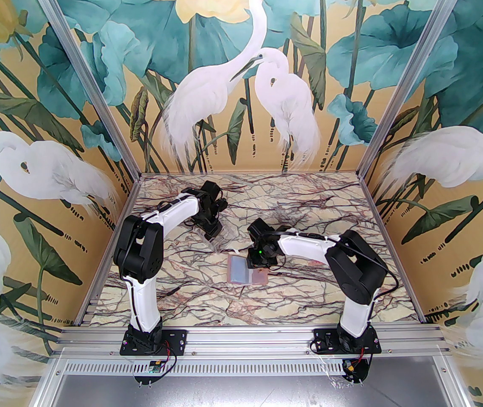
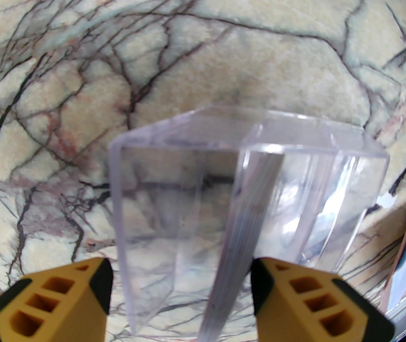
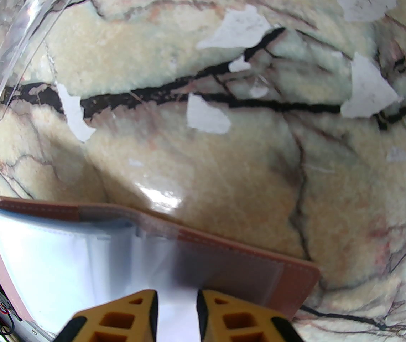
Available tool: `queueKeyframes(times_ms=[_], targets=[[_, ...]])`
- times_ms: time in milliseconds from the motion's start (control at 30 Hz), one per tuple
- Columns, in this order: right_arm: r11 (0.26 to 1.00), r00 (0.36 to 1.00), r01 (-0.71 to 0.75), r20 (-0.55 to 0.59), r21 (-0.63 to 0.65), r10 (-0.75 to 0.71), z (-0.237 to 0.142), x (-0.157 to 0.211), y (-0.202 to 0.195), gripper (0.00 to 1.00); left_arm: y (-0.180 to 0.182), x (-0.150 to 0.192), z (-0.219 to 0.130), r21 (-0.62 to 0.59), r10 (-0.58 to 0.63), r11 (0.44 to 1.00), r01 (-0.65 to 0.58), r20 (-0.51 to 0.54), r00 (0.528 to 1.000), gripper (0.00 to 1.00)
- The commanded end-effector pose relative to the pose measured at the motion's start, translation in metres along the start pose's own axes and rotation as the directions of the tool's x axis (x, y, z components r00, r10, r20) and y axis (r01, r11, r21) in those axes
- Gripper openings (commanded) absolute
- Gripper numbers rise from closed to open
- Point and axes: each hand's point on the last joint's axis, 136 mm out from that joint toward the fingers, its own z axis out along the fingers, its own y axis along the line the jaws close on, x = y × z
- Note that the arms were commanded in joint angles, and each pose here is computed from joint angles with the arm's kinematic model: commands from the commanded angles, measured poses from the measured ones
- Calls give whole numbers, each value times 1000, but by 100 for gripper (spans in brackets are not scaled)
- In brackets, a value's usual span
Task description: Put the credit cards into the card holder
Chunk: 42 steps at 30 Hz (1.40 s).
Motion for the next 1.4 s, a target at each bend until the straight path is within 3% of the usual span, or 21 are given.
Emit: queueKeyframes(times_ms=[0,567,1367], targets=[[999,999,7,-37,34,-6,18,7,-11,29,9,-7,-15,-47,-17,999,19,45,999,69],[999,999,9,-43,34,-8,19,7,-10,29,15,-12,-32,-75,-9,997,15,80,997,68],[999,999,11,-49,31,-9,20,7,-10,29,15,-9,-36,-70,-27,997,33,74,997,47]])
